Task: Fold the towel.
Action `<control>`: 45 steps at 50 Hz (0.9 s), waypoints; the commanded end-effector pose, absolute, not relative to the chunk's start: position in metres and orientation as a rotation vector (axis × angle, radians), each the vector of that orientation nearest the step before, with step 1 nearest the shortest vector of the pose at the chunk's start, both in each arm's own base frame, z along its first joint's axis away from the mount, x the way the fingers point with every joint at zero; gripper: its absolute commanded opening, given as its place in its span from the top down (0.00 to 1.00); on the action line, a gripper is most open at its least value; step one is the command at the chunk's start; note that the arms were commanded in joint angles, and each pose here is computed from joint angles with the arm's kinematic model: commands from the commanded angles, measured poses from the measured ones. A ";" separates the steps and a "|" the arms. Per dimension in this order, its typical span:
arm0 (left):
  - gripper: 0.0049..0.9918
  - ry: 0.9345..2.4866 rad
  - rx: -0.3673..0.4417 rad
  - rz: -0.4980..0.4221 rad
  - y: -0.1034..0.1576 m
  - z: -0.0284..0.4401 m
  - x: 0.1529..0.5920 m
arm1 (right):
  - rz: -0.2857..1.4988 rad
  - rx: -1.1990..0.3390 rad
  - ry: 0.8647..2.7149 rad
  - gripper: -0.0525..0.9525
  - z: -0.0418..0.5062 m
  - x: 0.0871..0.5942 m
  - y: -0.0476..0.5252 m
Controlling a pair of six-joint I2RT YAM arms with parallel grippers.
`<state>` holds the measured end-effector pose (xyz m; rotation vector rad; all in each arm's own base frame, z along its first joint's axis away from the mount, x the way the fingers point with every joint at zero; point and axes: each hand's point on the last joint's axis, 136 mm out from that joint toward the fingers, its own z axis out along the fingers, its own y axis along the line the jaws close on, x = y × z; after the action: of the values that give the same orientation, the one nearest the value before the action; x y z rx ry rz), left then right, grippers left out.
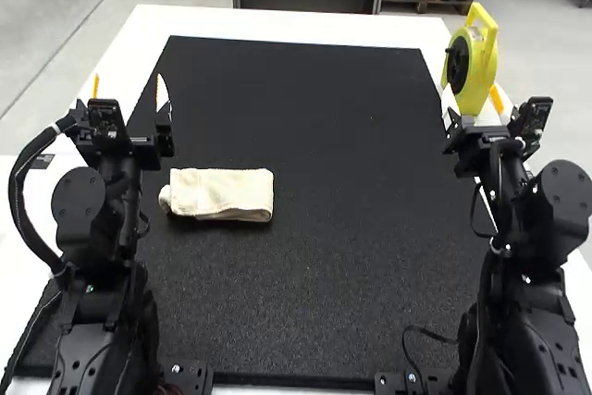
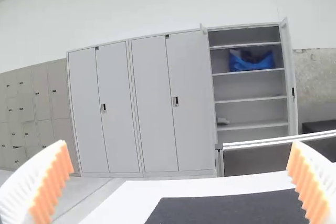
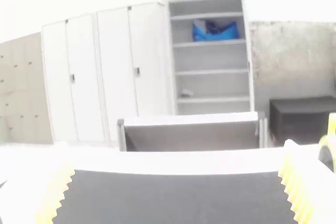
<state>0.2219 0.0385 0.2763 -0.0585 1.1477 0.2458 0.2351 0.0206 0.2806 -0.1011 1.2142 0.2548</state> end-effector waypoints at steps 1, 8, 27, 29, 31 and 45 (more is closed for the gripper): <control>0.02 1.153 -0.063 0.208 0.035 0.274 0.223 | 0.201 -0.155 1.126 0.06 0.294 0.216 0.024; 0.02 1.204 -0.066 0.182 0.034 0.262 0.228 | 0.178 -0.167 1.119 0.06 0.289 0.213 0.022; 0.02 1.346 0.027 0.092 0.015 0.229 0.240 | 0.080 -0.103 1.408 0.04 0.214 0.239 -0.004; 0.02 1.368 0.020 0.083 0.015 0.224 0.241 | 0.081 -0.101 1.436 0.04 0.207 0.240 -0.004; 0.02 1.383 0.013 0.075 0.015 0.220 0.242 | 0.084 -0.095 1.464 0.04 0.200 0.240 -0.005; 0.02 1.503 -0.033 0.024 0.016 0.190 0.245 | 0.042 -0.150 1.645 0.04 0.153 0.241 -0.004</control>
<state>0.2446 0.0195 0.2028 -0.0084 1.4581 0.0833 0.2418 -0.0027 0.1641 -0.1013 1.6120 0.0917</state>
